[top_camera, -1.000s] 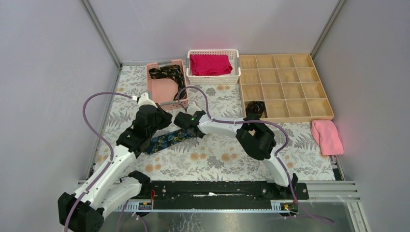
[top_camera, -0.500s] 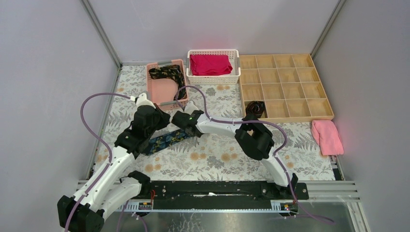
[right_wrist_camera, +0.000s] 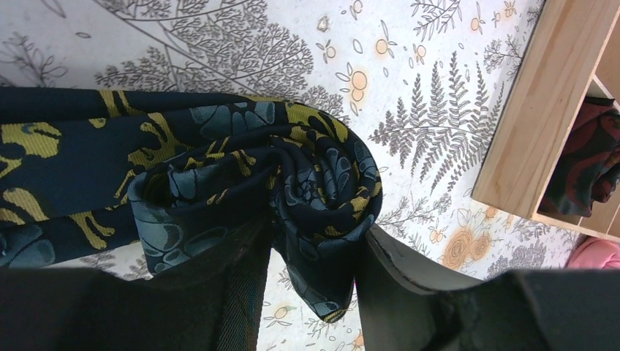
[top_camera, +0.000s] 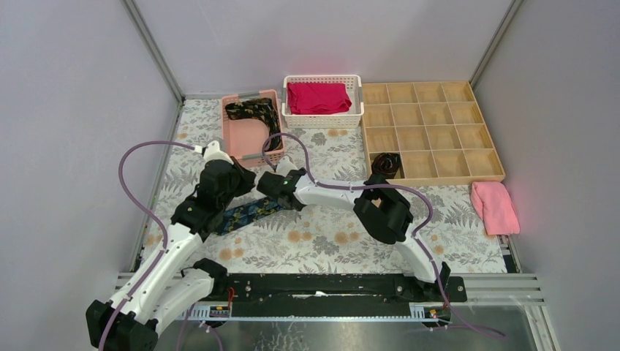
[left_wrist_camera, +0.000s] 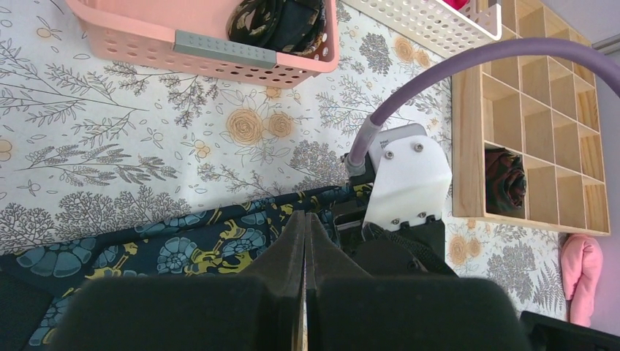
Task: Roll the ties
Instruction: Roll the tie at the center of the board.
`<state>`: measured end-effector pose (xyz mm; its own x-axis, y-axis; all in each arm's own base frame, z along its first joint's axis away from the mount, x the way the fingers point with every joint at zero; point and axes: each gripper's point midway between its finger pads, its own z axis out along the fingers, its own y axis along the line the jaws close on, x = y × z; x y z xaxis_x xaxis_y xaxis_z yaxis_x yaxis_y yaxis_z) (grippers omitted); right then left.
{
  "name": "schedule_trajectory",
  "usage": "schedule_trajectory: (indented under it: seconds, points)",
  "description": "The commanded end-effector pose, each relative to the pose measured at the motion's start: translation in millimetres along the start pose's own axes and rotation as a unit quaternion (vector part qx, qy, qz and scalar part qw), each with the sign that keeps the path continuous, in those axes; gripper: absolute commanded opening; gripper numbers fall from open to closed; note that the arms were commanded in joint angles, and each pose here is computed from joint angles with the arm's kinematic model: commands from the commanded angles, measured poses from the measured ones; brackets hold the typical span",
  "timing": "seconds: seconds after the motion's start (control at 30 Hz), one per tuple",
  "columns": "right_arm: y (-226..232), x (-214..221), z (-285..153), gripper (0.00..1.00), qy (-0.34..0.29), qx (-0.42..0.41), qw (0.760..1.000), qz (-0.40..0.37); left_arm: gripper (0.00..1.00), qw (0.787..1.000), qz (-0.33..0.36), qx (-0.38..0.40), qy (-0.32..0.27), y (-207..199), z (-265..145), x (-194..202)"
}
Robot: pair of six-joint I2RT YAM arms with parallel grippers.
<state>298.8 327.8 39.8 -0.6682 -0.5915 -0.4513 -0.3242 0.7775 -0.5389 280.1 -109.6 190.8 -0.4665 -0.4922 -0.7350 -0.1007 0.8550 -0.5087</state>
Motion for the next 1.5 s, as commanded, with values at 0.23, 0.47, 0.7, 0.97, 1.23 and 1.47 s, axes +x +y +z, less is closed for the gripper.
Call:
schedule_trajectory:
  seconds: [0.23,0.47,0.7,0.97,1.23,1.47]
  points:
    - [2.2,-29.5,-38.6,0.52,-0.041,-0.035,0.998,0.040,0.00,1.000,0.005,0.000,-0.017,-2.1,-5.4,-13.7]
    - [6.2,-35.1,-53.5,0.53,-0.051,-0.074,0.994,0.064,0.00,1.000,0.002,-0.005,-0.017,1.6,-4.3,-12.0]
    - [5.0,-36.3,-61.4,0.54,-0.061,-0.095,0.991,0.076,0.00,1.000,0.000,-0.011,-0.021,3.9,-6.2,-14.4]
    - [-13.3,-44.3,-64.7,0.61,-0.092,-0.085,0.986,0.112,0.00,0.999,-0.013,-0.009,-0.031,-1.6,-14.7,-26.0]
    - [-82.0,-42.9,-76.0,0.60,-0.135,-0.095,0.966,0.201,0.00,0.991,0.001,0.124,0.040,-49.7,-11.7,-1.2]
    - [-133.6,-51.8,-57.7,0.23,-0.129,-0.088,0.968,0.195,0.00,0.984,-0.027,0.128,0.118,-51.1,-1.2,43.9]
